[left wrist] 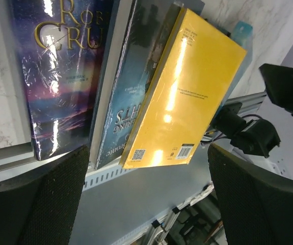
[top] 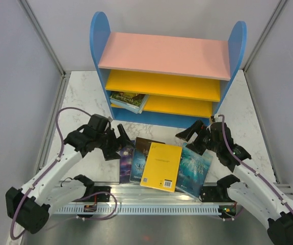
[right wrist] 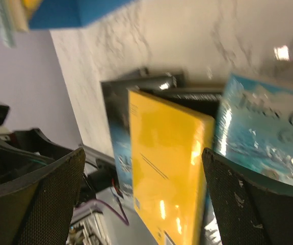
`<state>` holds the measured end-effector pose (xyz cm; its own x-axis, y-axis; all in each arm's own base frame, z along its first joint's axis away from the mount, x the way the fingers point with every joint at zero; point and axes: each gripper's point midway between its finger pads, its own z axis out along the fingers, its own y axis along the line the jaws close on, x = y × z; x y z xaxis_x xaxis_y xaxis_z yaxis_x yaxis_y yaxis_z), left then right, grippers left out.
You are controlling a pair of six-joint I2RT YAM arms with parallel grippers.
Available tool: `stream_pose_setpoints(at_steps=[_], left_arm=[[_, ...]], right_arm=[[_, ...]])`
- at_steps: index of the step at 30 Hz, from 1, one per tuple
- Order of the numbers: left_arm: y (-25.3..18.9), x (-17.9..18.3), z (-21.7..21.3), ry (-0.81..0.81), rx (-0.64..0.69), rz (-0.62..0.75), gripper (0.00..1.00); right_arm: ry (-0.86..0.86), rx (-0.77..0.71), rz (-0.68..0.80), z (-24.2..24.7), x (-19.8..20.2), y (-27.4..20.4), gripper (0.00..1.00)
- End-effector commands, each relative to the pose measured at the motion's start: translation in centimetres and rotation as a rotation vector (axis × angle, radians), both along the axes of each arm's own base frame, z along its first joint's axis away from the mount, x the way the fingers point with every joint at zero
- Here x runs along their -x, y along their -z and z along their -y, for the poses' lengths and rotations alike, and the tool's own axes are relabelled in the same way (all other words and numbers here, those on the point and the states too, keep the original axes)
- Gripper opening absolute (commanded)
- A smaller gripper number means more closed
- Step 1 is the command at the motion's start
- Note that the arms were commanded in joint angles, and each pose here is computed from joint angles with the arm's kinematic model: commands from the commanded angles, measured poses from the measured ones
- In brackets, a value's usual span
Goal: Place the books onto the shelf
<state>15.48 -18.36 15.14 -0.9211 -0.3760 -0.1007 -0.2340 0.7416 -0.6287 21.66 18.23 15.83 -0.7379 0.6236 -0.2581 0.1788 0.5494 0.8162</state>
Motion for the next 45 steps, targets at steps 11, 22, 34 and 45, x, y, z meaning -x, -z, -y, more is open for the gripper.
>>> stream_pose_setpoints(at_steps=[11, 22, 34, 45], left_arm=[[3.6, 0.2, 8.9, 0.185, -0.005, -0.028, 0.98], [7.5, 1.2, 10.4, 0.227, 0.051, -0.086, 0.98], [7.4, 1.1, 11.0, 0.22, 0.1, -0.08, 0.98], [5.8, 0.9, 10.9, 0.182, 0.145, -0.04, 0.98]], right_arm=[[-0.153, -0.169, -0.13, -1.1, 7.1, 5.1, 0.97], [-0.185, -0.3, -0.108, -2.4, 7.0, 5.1, 0.95], [-0.345, -0.321, -0.06, -5.2, 8.5, 4.3, 0.77], [-0.378, -0.273, -0.043, -6.3, 9.6, 5.1, 0.34]])
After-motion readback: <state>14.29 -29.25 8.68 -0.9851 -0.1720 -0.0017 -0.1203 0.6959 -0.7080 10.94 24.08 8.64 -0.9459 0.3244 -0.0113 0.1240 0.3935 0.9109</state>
